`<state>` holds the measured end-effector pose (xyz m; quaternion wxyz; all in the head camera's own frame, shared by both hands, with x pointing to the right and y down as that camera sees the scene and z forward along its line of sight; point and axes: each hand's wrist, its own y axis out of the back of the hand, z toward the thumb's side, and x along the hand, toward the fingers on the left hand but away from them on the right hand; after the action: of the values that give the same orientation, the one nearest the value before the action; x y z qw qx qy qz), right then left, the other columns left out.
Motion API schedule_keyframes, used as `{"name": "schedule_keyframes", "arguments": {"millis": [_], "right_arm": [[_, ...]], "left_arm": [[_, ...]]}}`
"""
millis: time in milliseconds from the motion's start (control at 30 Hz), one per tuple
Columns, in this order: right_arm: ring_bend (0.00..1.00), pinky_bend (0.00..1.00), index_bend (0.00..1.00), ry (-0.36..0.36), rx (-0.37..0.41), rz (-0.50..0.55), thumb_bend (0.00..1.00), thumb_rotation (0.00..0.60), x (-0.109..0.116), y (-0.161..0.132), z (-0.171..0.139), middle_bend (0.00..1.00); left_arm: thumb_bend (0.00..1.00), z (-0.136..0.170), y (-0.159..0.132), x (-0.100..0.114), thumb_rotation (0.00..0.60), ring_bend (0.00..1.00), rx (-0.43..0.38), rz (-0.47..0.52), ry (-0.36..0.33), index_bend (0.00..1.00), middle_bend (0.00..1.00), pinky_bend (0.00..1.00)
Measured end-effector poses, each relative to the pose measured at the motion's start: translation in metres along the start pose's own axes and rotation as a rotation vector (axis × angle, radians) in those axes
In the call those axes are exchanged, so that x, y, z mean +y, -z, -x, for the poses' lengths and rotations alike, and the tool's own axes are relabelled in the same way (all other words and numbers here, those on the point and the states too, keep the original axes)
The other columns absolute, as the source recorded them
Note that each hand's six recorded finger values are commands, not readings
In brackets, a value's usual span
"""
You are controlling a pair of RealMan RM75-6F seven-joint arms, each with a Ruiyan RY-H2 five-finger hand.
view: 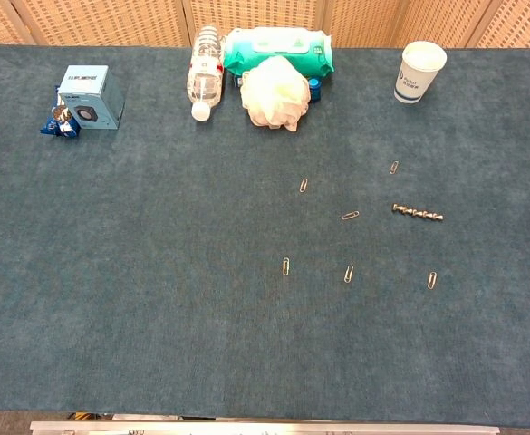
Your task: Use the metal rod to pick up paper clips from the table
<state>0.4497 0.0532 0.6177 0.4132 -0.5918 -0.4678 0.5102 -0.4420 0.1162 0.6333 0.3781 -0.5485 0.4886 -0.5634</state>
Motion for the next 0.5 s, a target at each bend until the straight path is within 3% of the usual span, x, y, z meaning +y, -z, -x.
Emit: {"name": "schedule_keyframes", "arguments": {"millis": [300,500], "right_arm": [[0.24,0.45,0.63,-0.074,-0.036,-0.056,0.00,0.600,-0.014,-0.015,0.007,0.34],[0.21,0.41,0.63,-0.127,-0.068,-0.099,0.01,0.600,-0.028,-0.025,0.012,0.30]], "left_arm": [[0.14,-0.007,0.007,0.001,0.600,0.56,-0.024,-0.011,0.019,0.60,0.58,0.81],[0.14,-0.009,0.011,0.000,0.600,0.53,-0.049,-0.014,0.034,0.58,0.56,0.74]]}}
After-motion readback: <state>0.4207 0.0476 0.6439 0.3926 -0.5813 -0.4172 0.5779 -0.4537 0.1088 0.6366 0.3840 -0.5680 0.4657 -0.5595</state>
